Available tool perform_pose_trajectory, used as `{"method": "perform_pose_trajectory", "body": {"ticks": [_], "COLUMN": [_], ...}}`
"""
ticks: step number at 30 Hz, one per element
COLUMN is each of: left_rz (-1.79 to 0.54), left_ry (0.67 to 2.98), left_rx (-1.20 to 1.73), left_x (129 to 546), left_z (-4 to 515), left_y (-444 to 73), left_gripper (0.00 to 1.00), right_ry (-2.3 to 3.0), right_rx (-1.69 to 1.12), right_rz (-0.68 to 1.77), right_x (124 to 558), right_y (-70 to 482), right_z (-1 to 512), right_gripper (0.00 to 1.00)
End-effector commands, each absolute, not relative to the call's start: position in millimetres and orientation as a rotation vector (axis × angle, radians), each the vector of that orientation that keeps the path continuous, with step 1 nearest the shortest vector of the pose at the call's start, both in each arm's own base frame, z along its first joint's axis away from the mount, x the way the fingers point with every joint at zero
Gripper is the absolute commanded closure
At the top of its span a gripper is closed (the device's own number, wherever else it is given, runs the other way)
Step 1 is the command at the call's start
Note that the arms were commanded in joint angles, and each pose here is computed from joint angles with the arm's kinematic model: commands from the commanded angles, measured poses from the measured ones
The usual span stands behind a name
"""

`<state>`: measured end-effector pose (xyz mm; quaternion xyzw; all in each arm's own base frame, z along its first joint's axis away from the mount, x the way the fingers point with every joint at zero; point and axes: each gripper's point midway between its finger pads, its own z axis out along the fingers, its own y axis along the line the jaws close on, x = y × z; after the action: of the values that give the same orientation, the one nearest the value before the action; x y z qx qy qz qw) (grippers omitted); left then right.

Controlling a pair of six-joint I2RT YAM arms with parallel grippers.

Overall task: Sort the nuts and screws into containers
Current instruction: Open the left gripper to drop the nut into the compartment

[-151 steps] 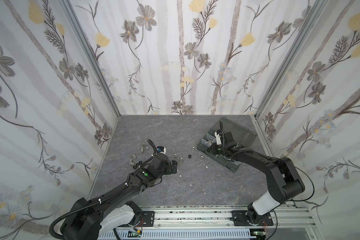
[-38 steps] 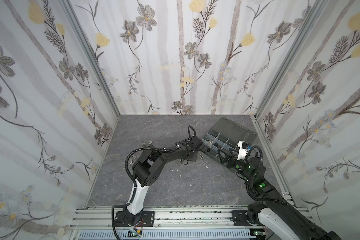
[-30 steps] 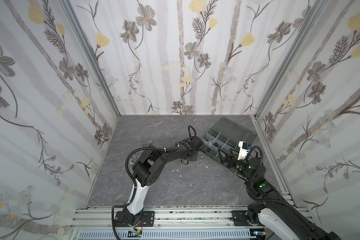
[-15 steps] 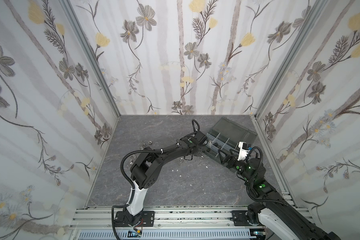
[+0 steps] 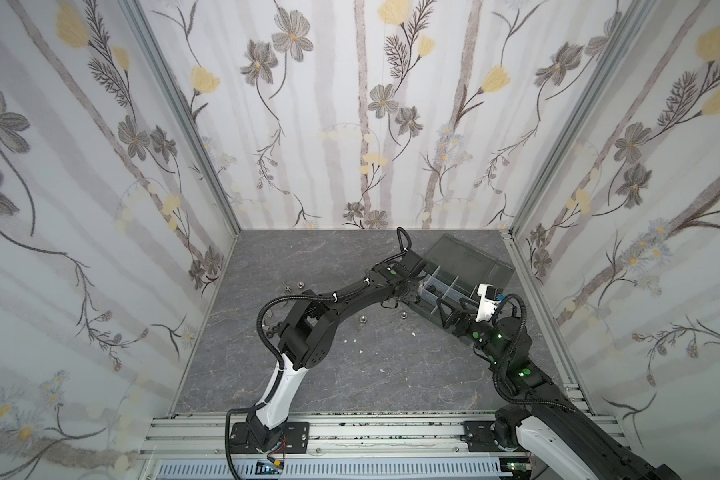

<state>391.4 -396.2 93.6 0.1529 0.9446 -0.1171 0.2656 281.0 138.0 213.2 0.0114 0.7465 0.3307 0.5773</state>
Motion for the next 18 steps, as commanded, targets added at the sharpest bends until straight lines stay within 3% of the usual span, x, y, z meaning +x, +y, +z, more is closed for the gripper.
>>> {"method": "perform_pose_trajectory", "body": {"ticks": [1,11,18], "left_rz": [-0.316,-0.328,-0.373], "left_ry": [2.558,2.580,2.554], "left_rx": [0.432,0.446,0.445], "left_x": [393,399,398], "left_z": [90,74,93], "left_y": [-402,-414,-416], "left_gripper": [0.85,0.75,0.50], "right_ry": [1.698,1.704,1.715], "right_rx": [0.035,0.035,0.034], "right_rz": [0.791,0.790,0.793], "right_x": [282,282,284], "right_y": [138,138,139], "right_z": [225,223,221], "right_gripper": [0.01,0.03,0.06]}}
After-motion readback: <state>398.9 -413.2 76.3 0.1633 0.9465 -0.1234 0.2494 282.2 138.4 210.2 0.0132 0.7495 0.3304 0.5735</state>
